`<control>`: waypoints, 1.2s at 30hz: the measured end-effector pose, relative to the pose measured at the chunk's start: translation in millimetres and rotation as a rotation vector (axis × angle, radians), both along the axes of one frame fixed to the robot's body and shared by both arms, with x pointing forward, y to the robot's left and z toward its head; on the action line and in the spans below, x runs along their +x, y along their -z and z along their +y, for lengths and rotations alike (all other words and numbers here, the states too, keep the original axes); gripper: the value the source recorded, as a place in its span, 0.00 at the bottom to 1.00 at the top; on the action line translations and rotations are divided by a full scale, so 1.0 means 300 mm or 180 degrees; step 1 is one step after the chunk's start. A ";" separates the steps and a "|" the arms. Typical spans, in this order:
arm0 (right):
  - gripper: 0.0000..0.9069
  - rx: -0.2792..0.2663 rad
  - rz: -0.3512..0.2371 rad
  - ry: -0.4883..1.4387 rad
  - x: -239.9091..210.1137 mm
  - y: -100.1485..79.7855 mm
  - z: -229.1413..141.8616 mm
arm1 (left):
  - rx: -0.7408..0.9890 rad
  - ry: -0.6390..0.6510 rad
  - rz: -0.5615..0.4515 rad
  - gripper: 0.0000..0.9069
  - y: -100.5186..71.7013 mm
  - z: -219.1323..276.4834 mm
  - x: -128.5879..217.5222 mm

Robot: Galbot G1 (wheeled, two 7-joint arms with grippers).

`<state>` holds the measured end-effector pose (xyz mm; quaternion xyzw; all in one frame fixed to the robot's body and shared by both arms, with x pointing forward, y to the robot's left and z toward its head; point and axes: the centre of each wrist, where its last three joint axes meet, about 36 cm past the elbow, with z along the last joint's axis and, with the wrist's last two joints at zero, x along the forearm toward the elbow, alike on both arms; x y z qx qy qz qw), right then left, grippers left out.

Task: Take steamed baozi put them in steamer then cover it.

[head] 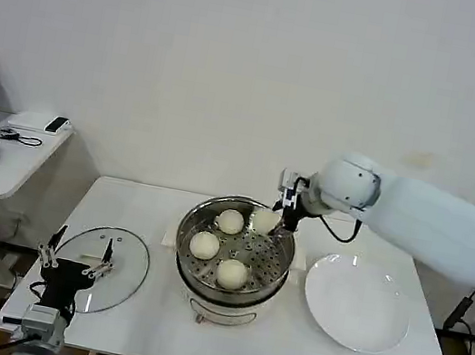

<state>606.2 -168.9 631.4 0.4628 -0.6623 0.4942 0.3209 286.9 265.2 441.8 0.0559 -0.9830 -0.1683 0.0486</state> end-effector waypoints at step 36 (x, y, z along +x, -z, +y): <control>1.00 0.0096 -0.0111 0.0072 -0.061 0.092 0.043 | -0.0002 -0.0020 -0.0018 1.00 0.001 0.015 -0.004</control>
